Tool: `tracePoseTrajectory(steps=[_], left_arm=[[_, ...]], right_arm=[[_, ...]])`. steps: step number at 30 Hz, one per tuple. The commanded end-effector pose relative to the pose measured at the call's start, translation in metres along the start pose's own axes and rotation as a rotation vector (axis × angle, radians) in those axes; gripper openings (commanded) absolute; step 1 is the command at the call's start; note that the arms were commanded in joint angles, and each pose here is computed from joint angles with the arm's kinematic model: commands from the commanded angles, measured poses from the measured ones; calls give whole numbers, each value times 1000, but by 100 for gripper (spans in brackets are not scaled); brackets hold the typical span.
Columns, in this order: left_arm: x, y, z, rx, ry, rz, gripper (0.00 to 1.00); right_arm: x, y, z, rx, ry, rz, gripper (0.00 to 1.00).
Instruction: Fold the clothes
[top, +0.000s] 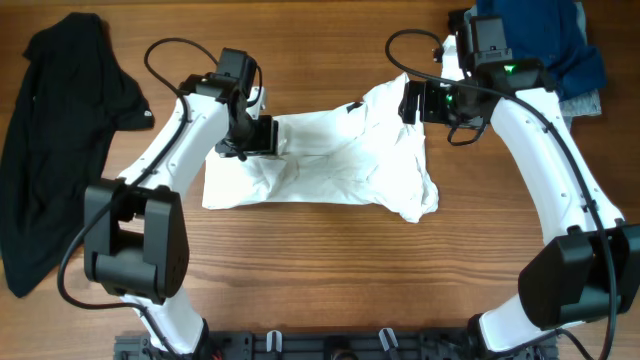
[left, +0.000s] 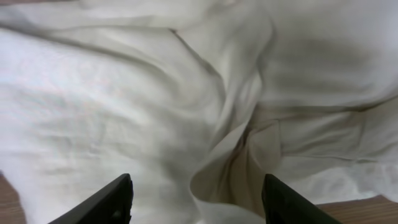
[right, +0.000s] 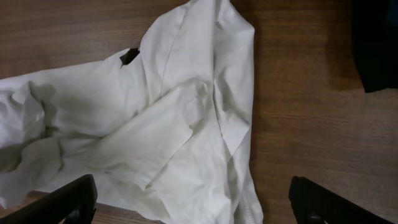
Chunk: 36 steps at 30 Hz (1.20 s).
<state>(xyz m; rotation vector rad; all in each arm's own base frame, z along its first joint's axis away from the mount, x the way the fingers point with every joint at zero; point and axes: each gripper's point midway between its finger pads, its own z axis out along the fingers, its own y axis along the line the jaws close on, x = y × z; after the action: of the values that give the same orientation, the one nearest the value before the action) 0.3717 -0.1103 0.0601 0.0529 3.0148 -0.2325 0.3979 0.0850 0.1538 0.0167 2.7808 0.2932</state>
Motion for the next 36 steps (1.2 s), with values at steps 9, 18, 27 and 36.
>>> tracePoseTrajectory(steps=[9, 18, 27, 36], left_arm=[[46, 12, 29, -36, 105, -5, 16], [35, -66, 35, 122, 13, 156, 16], [55, -108, 41, 124, 18, 285, 15], [-7, -95, -72, 165, -234, 212, 61]], right_arm=[[-7, 3, -4, -8, -35, -13, 100], [-6, 3, -4, -8, -31, -12, 99], [-6, 3, -4, -7, -29, -12, 99], [5, 1, 26, -31, 66, 8, 100]])
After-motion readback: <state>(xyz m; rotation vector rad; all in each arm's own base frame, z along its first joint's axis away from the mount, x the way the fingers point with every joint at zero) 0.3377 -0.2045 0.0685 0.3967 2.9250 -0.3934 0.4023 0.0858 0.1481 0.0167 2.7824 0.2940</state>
